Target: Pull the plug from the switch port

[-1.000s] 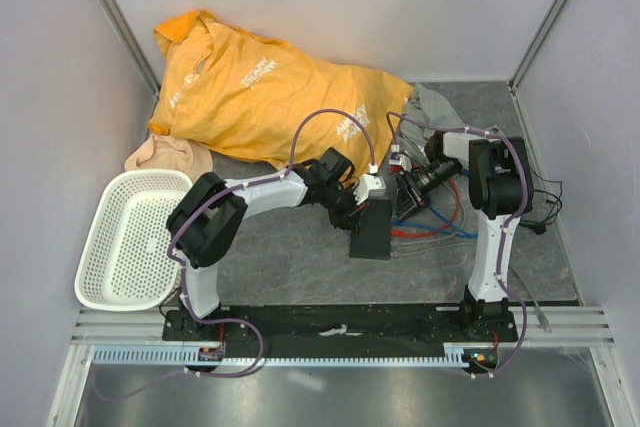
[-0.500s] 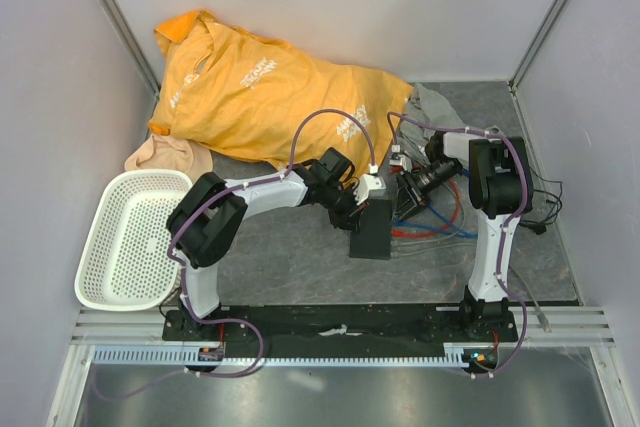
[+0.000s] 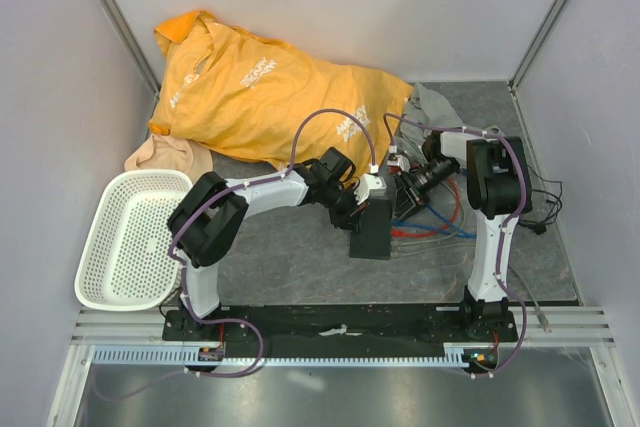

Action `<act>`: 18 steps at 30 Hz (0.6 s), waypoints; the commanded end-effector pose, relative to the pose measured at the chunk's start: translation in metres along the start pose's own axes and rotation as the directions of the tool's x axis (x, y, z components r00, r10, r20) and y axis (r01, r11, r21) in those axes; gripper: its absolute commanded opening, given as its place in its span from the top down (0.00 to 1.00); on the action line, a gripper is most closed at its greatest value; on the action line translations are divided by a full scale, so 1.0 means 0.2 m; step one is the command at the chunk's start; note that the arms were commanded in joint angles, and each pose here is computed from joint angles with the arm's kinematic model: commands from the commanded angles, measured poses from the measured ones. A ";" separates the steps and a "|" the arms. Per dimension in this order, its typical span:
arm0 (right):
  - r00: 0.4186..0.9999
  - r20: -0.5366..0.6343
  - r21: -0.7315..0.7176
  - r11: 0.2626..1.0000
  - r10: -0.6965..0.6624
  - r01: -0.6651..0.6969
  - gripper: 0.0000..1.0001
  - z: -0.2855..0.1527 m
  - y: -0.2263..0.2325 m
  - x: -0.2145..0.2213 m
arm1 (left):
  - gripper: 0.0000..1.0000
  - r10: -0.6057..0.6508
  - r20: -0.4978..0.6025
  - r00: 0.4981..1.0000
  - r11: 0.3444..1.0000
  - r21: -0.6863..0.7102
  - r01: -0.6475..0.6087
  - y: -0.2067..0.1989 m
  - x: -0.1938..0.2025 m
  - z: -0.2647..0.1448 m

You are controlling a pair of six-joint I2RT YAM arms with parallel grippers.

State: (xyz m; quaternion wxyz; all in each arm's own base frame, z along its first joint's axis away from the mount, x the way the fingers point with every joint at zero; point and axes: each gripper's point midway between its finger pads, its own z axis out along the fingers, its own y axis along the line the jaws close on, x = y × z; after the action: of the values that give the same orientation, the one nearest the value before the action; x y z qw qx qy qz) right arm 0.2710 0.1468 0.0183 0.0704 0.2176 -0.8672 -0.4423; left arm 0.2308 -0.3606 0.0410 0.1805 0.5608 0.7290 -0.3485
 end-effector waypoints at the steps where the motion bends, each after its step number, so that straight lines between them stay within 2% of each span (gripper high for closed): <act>1: 0.996 -0.043 0.145 0.985 -0.083 0.089 0.61 0.07 -0.20 -0.02 | 0.98 -0.082 -0.138 0.987 0.997 -0.012 0.081 0.00 0.22 0.06; 8: 0.993 -0.054 0.159 0.981 -0.103 0.110 0.62 0.08 -0.19 -0.03 | 0.98 -0.084 -0.141 0.987 0.997 -0.011 0.083 0.00 0.22 0.06; 18: 0.991 -0.054 0.175 0.976 -0.125 0.132 0.71 0.10 -0.18 -0.05 | 0.99 -0.081 -0.139 0.987 0.997 -0.010 0.081 0.01 0.22 0.07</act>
State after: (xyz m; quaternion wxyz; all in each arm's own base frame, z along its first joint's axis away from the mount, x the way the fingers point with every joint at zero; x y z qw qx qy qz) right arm 0.2695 0.1499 0.0149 0.0812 0.2182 -0.8774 -0.4195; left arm 0.2301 -0.3612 0.0410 0.1773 0.5606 0.7290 -0.3504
